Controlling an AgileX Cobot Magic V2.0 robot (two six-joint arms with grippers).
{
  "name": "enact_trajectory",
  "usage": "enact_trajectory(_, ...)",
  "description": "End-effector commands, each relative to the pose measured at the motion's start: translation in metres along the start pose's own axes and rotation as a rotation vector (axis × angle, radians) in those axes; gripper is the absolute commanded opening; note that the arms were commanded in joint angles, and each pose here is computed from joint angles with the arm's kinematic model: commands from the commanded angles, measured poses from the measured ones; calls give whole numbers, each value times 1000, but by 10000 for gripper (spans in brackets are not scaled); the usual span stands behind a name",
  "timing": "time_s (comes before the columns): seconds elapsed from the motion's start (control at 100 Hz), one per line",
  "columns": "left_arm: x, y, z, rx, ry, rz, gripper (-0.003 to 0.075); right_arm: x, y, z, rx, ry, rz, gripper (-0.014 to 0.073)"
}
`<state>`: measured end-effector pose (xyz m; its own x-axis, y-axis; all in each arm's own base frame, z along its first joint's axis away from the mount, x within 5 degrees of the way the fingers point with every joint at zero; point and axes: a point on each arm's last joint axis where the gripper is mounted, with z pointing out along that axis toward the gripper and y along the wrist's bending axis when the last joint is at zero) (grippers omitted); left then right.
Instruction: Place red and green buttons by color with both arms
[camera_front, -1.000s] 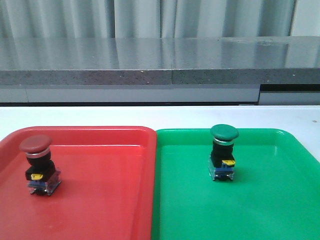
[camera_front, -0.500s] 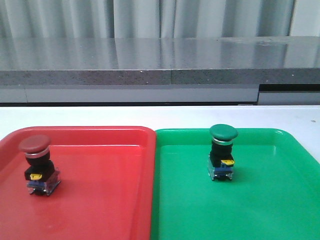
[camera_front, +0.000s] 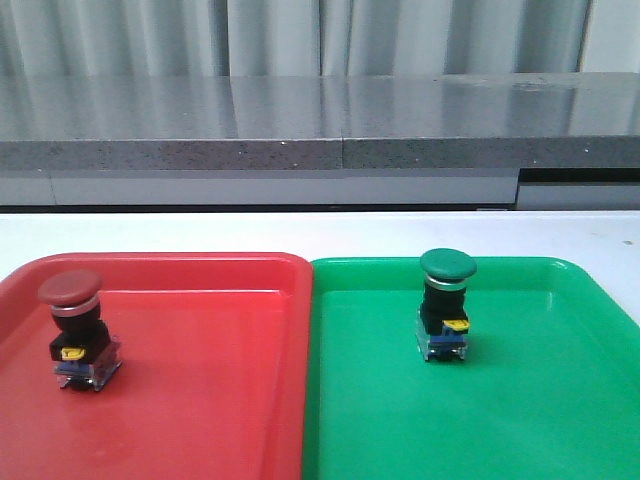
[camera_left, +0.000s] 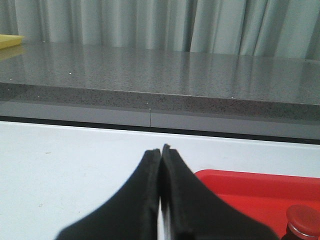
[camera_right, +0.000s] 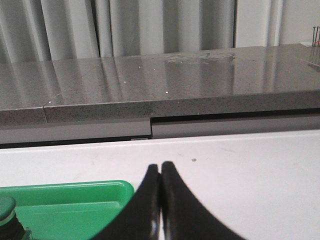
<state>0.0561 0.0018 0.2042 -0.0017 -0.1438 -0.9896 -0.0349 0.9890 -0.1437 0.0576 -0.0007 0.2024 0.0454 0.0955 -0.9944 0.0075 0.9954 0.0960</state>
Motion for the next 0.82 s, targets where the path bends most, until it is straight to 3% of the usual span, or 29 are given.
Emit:
enact_trajectory(0.0,-4,0,-2,8,-89,-6,-20,-10,1,-4,-3,-75,-4,-63)
enact_trajectory(0.81,-4,0,-2,8,-89,-6,-20,-9,1,-3,0,-57,-4,-63)
